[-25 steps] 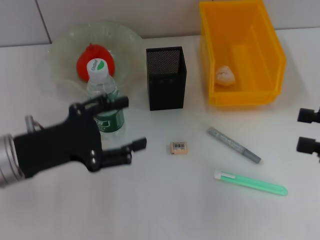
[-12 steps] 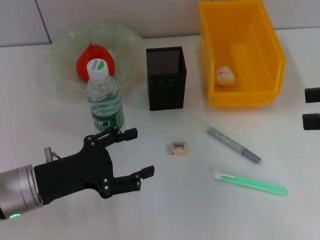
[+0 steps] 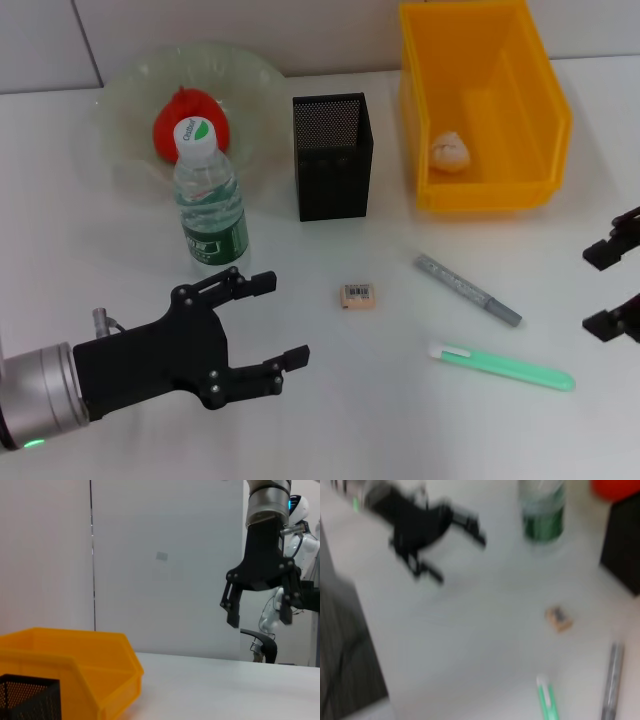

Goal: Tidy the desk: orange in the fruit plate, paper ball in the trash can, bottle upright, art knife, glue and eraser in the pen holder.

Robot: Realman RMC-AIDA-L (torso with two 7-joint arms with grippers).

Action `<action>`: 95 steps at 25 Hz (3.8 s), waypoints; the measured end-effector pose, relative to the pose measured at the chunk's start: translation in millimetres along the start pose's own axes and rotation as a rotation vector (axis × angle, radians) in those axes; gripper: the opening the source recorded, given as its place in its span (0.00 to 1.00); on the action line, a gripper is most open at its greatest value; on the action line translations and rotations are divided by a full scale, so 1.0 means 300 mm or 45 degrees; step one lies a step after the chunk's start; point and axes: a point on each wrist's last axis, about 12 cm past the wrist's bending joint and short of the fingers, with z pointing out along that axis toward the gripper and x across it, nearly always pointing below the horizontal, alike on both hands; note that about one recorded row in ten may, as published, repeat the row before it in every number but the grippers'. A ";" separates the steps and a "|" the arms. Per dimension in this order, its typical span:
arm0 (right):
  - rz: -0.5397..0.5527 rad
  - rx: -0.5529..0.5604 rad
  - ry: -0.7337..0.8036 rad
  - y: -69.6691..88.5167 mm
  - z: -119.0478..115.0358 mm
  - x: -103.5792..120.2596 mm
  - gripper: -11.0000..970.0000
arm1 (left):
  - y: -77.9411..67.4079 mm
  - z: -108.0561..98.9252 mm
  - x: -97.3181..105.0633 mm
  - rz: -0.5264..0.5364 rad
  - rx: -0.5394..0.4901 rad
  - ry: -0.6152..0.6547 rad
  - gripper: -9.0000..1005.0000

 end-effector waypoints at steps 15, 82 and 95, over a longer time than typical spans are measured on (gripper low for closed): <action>-0.389 0.007 0.419 0.065 0.190 -0.160 0.84 | -0.006 0.002 0.022 -0.144 -0.017 0.035 0.84; -0.275 0.146 0.418 0.019 0.563 -0.205 0.42 | 0.019 0.054 0.046 -0.093 -0.004 0.183 0.84; -0.299 0.135 0.451 0.030 0.584 -0.215 0.37 | 0.018 0.048 0.049 -0.101 -0.010 0.185 0.84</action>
